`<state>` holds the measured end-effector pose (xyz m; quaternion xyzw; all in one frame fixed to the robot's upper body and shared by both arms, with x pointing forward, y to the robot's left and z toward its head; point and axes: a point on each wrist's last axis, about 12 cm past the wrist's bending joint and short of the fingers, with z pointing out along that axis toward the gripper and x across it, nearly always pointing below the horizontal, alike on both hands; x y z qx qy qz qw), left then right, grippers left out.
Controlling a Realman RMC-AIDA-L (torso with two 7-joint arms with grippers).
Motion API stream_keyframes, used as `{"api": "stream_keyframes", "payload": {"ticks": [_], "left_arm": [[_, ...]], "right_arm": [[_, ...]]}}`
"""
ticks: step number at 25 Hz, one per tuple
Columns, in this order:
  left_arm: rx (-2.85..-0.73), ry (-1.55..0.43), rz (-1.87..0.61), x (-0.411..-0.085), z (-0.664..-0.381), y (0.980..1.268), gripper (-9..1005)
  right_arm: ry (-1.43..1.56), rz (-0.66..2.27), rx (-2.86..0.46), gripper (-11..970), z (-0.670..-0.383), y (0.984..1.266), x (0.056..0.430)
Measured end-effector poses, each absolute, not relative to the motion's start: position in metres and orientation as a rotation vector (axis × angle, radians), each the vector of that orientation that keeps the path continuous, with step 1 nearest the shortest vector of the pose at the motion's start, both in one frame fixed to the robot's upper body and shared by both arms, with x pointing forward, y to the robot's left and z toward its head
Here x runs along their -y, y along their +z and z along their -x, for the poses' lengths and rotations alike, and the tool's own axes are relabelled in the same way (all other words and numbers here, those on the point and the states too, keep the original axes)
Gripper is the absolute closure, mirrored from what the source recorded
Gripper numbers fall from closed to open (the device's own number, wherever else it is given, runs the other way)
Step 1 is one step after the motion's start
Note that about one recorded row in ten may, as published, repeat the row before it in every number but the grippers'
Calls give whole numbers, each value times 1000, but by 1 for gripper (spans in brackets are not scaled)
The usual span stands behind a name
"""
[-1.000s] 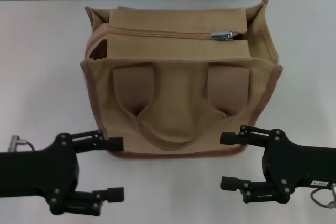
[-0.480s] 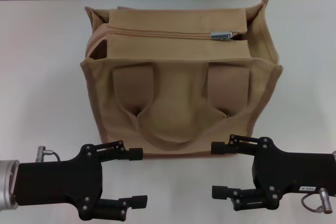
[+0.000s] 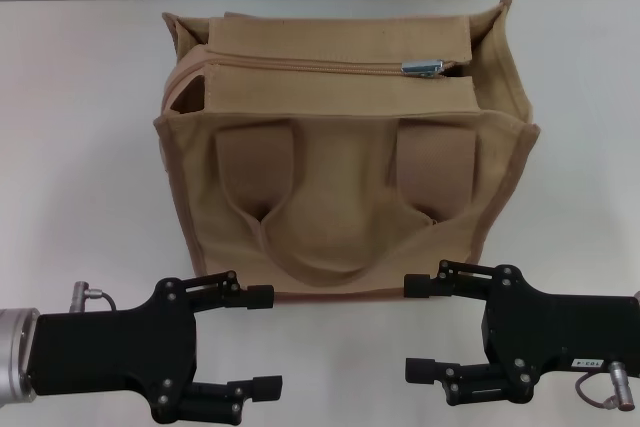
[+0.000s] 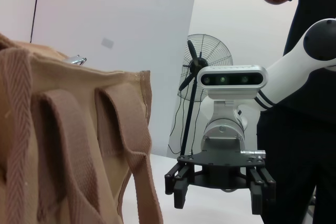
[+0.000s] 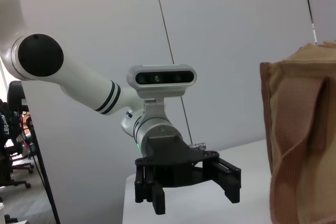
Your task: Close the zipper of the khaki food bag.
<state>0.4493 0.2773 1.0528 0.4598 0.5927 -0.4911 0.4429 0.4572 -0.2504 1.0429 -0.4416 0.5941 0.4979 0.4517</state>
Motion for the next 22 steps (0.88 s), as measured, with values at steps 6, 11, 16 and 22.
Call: {"api": "stream_keyframes", "payload": {"ticks": [6,11,16,22], "left_arm": [[-1469,-1217,-1142,-278,-449,1053,162],[-1465,-1219,-1143,-278,-449,1053,162],[-1462,-1220,-1145,-278,-449,1054,162],[-1461,-1219,-1147,-277,-450,1054,162]], "right_arm": [[1231,1091,-1467,157,-457,1043,250],[1232,1093,-1465,158,-458,1043,250],[1232,1093,-1465,158,-458,1043,250],[1232,1094,-1464,157,-458,1043,249]]}}
